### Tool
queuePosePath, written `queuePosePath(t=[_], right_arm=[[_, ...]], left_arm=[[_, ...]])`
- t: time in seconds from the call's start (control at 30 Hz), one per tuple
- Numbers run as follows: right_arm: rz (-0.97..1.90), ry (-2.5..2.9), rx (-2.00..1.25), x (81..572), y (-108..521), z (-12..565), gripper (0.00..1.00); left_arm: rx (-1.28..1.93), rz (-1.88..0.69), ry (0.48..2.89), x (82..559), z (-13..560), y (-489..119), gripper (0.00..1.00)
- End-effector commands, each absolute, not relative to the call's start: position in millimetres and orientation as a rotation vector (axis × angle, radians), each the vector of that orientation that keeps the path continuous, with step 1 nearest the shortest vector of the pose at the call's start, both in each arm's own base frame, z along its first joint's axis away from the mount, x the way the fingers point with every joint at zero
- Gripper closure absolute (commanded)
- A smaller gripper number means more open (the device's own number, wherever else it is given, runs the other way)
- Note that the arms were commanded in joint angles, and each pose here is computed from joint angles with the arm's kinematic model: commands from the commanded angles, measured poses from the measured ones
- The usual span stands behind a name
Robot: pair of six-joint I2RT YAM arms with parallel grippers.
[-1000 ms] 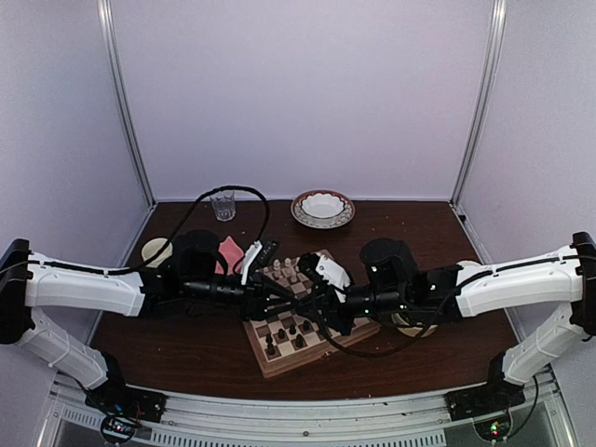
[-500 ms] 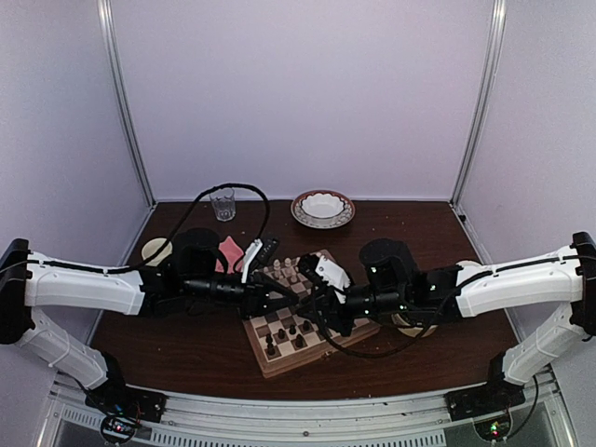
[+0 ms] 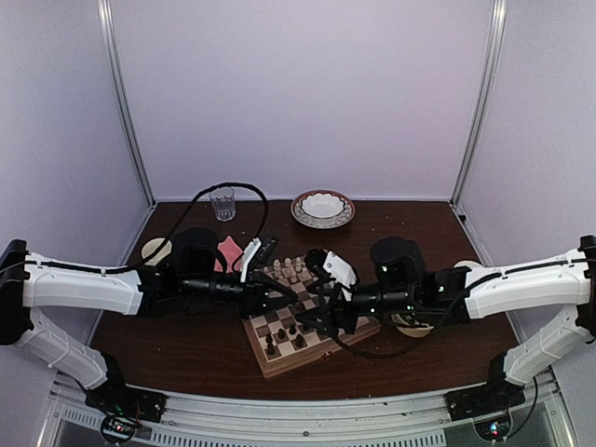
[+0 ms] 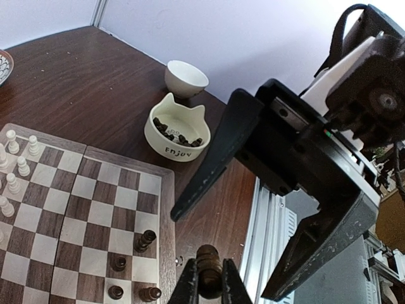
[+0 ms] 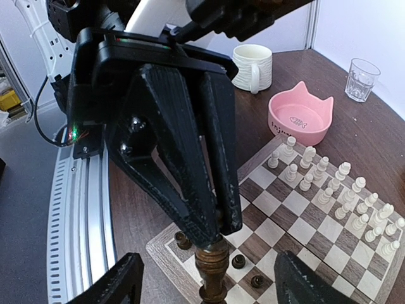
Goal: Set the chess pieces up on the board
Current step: Pass from the right arm to the left, then pick up the queen from the chess pile.
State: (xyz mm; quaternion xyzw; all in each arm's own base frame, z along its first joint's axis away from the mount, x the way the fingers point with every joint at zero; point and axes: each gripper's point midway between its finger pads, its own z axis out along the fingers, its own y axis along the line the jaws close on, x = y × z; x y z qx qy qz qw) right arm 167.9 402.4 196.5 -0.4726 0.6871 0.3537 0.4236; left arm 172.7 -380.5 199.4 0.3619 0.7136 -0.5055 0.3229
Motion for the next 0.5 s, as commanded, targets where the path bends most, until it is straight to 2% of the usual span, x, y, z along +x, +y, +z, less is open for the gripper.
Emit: queuePosePath(t=[0.0,0.47], right_arm=[[0.938,1.624,-1.137,161,396,222,0.25],[1.185,1.576,-0.849,163,382,273,0.27]], left_arm=[[0.929,-1.324,1.792,178,227,-380,1.00],[0.815,-1.442,1.608,177,271,-361,1.00]])
